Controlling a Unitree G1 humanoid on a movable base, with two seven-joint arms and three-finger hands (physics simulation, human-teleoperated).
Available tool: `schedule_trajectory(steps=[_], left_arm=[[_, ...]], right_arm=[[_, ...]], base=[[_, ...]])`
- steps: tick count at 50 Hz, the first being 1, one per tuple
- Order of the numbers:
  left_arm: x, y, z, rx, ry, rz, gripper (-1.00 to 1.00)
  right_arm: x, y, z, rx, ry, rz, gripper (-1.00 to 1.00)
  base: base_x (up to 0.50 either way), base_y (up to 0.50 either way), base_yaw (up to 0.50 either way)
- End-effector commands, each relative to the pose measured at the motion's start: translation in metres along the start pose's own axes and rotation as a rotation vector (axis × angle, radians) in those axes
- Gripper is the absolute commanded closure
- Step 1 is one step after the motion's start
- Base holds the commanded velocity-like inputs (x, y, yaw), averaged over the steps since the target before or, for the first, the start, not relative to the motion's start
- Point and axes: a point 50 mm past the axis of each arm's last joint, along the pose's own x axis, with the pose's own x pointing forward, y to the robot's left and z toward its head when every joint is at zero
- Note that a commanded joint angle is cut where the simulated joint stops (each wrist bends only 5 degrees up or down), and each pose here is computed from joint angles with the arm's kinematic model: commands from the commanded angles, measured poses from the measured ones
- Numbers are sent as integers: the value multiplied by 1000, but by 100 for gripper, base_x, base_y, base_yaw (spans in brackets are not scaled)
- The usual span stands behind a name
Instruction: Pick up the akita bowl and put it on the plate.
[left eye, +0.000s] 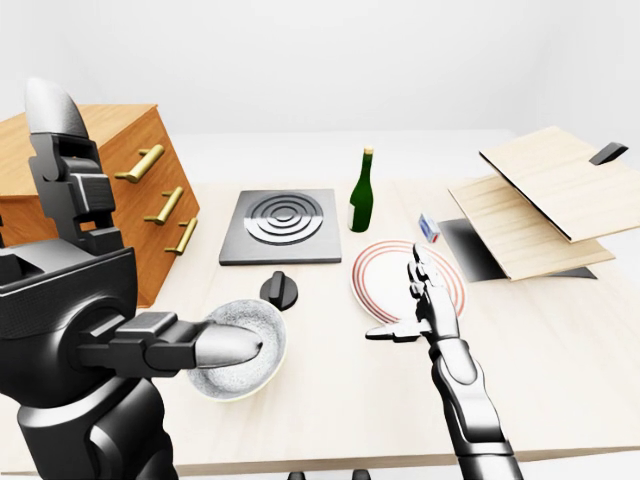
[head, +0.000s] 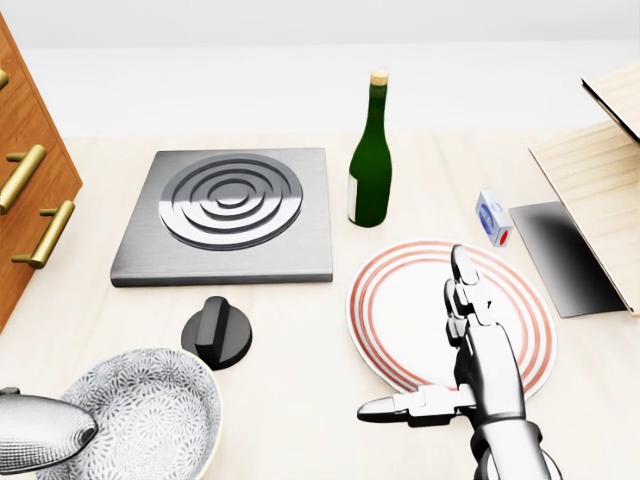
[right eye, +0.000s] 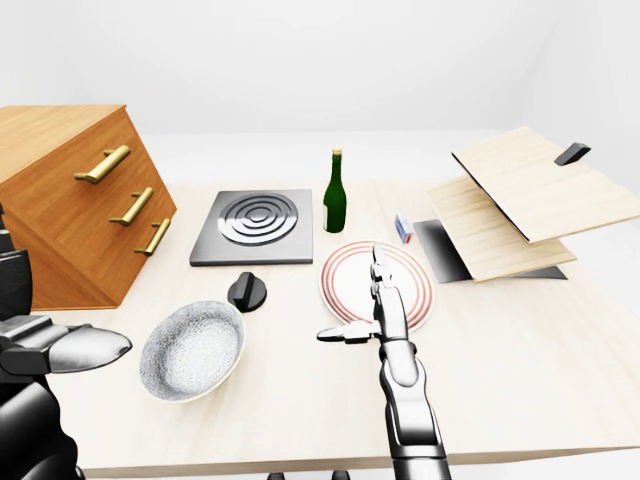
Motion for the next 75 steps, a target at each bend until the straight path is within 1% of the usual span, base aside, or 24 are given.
schedule_trajectory(steps=[1, 16, 18, 23, 25, 27, 30, 34, 35, 36, 38, 43, 46, 49, 54, 58, 59, 61, 66, 67, 68, 71, 73, 75], left_arm=[[-1, -1, 2, 2, -5, -6, -100], [-2, -1, -1, 9, 12, -12, -100], [-2, -1, -1, 10, 12, -13, -100], [-2, -1, -2, 11, 15, -12, -100], [-1, 0, 1, 7, 0, -6, -100], [-2, -1, 0, 10, 8, -10, -100], [-2, -1, 1, 10, 5, -13, -100], [-3, -1, -2, 11, 20, -13, -100], [-3, -3, -1, 10, 15, -20, -100], [-3, -3, 0, 11, 13, -20, -100], [-3, -3, 0, 14, 13, -21, -100], [-3, -3, -1, 18, 16, -27, -100], [-3, -3, 0, 18, 11, -26, -100], [-3, -4, -2, 21, 20, -28, -100], [-4, -4, -2, 0, 20, -21, -100], [-3, -4, -2, -5, 21, -18, -100], [-3, -4, -2, -5, 21, -18, -100], [-3, -4, -2, -5, 20, -22, -100], [-3, -4, -1, -7, 16, -19, -100], [-4, -4, -2, -6, 21, -20, -100], [-4, -4, -5, -1, 37, -23, -100], [-4, -4, 0, -6, 15, -21, -100], [-4, -4, -2, -3, 26, -23, -100], [-4, -4, -2, -1, 25, -25, -100]], right_arm=[[-3, 0, -1, -8, 6, -2, -100], [-1, -4, -4, -1, 21, -29, -100], [-2, 0, -9, -2, 40, -4, -100], [-2, 0, -9, 12, 60, -2, -100], [-3, 0, -2, 33, 58, -11, -100], [1, -2, 4, -3, 33, -32, -100], [0, 1, 22, -3, -43, -11, -100], [-1, 10, 29, -89, -70, 44, -100], [0, 12, 41, -152, -121, 65, -100], [1, 13, 46, -151, -143, 81, -100], [6, 11, 70, -228, -236, 98, -100], [18, 3, 86, -230, -288, 88, -100], [18, 4, 92, -254, -314, 92, -100], [20, 7, 88, -341, -289, 122, -100], [23, 9, 79, -616, -227, 150, -100], [27, 7, 98, -745, -258, 172, -100], [27, 7, 98, -747, -254, 170, -100], [31, 5, 103, -859, -240, 181, -100], [32, 0, 93, -981, -155, 188, -100], [32, -1, 92, -969, -147, 181, -100], [33, -4, 89, -1023, -124, 173, -100], [33, -5, 87, -1067, -99, 171, -100], [33, -4, 90, -1109, -113, 168, -100], [33, -5, 94, -1204, -138, 159, -100]], base=[[50, 0, 0], [50, 0, 0], [0, 0, 0], [0, 0, 0], [0, 0, 0], [0, 0, 0], [0, 0, 0], [0, 0, 0], [0, 0, 0], [0, 0, 0], [0, 0, 0], [0, 0, 0], [0, 0, 0], [0, 0, 0], [0, 0, 0], [0, 0, 0], [0, 0, 0], [0, 0, 0], [0, 0, 0], [0, 0, 0], [0, 0, 0], [0, 0, 0], [0, 0, 0], [0, 0, 0]])
